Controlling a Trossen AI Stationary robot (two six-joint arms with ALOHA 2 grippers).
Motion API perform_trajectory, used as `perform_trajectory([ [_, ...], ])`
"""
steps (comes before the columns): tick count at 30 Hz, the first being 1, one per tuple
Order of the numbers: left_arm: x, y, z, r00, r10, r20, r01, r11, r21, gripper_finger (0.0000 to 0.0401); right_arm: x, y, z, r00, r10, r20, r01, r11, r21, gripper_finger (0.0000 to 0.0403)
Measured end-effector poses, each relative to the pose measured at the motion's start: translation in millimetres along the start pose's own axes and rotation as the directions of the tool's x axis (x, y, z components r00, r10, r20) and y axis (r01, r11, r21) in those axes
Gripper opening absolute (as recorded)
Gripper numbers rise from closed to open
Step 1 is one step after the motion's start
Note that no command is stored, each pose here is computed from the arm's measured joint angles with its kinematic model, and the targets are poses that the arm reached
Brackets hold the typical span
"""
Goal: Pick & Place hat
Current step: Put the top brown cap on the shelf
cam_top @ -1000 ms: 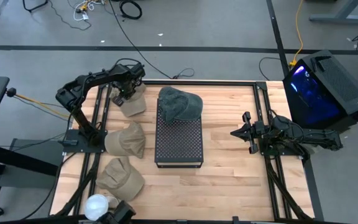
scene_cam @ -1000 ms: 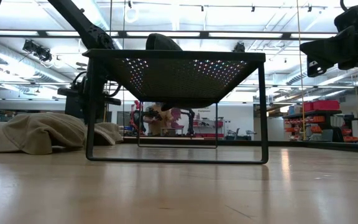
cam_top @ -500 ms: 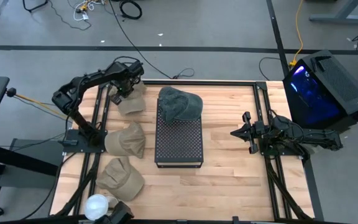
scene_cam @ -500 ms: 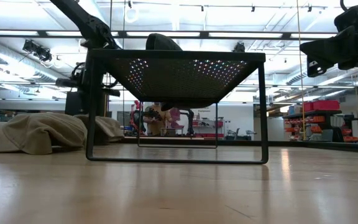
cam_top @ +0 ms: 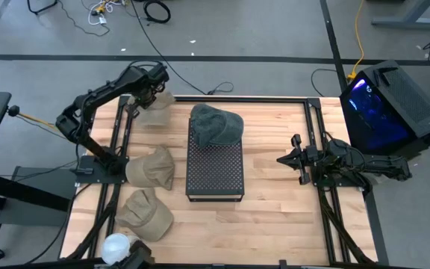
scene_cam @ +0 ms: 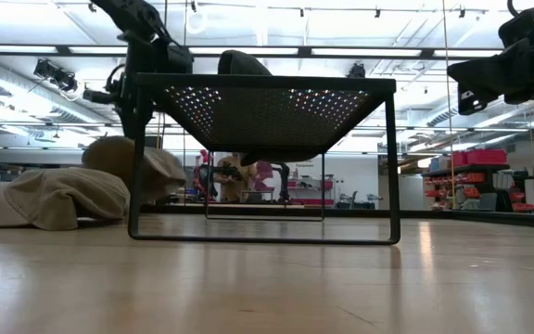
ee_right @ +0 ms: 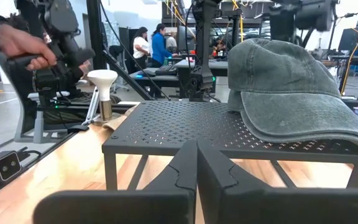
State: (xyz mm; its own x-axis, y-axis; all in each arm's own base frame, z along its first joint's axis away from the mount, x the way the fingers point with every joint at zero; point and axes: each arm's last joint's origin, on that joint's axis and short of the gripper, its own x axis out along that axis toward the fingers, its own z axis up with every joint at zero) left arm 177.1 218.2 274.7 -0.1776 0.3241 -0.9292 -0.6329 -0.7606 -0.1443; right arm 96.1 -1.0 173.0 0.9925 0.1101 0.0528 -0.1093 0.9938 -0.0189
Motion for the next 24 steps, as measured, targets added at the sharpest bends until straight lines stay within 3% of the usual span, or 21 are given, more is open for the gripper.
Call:
perform_trajectory([
  [12,-54.5,-5.0,22.3,0.979,-0.187,0.081,0.176,0.976,0.125,0.0003,0.0,0.0,0.0,1.0,0.0,0.0,0.0,1.0,0.0,0.0007],
  [24,-115.8,-13.0,44.8,0.915,-0.391,0.099,0.322,0.857,0.403,0.0003,0.0,0.0,0.0,1.0,0.001,0.0,-0.001,1.0,0.0,0.0007],
])
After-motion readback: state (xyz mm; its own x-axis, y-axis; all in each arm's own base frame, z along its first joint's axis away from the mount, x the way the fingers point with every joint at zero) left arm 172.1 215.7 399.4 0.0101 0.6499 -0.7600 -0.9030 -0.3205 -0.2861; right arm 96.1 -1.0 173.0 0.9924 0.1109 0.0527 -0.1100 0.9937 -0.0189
